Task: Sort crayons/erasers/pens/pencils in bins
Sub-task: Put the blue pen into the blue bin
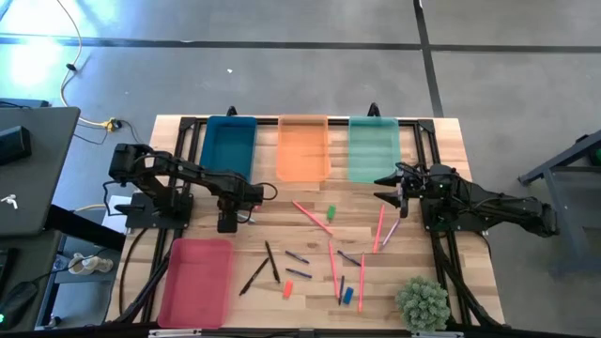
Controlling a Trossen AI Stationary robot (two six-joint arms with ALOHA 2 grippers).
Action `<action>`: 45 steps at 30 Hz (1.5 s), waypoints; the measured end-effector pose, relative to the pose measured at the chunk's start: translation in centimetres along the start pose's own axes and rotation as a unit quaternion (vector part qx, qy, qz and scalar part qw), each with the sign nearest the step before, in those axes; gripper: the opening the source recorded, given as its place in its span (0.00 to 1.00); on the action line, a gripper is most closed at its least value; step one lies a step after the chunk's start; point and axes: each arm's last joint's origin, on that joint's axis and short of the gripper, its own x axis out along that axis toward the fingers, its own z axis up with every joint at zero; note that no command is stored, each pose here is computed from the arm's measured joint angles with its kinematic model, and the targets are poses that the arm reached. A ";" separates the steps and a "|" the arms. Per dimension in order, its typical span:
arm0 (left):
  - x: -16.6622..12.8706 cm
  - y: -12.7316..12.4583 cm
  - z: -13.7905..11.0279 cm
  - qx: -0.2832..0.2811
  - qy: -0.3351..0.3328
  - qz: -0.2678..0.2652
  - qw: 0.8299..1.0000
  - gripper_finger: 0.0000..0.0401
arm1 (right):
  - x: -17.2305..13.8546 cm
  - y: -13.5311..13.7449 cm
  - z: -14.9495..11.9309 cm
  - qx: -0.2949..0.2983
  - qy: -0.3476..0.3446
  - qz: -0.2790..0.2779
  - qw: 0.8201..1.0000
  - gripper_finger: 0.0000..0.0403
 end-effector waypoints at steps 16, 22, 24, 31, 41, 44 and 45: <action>0.0 0.0 0.2 0.001 -0.007 -0.001 1.000 0.12 | 0.0 0.0 0.0 0.000 0.000 0.000 1.000 0.54; 0.0 0.0 0.1 0.001 -0.008 -0.002 1.000 0.06 | 0.0 0.0 0.0 0.000 0.000 0.000 1.000 0.54; -0.2 0.0 0.0 0.001 -0.012 -0.002 1.000 0.04 | 0.0 0.0 0.0 0.000 0.000 0.000 1.000 0.54; -1.0 -0.1 -0.2 0.001 -0.043 -0.005 0.999 0.04 | 0.0 0.0 0.0 0.000 0.000 0.000 1.000 0.54; -2.1 -0.1 -0.9 -0.003 -0.061 -0.010 0.998 0.04 | 0.0 0.0 0.0 0.000 0.000 0.000 1.000 0.54; -2.7 -0.1 -1.1 -0.003 -0.076 -0.012 0.997 0.04 | 0.0 0.0 0.0 0.000 0.000 0.000 1.000 0.54; -3.0 -0.1 -1.3 -0.006 -0.083 -0.016 0.996 0.04 | 0.0 0.0 0.0 0.000 0.000 0.000 1.000 0.54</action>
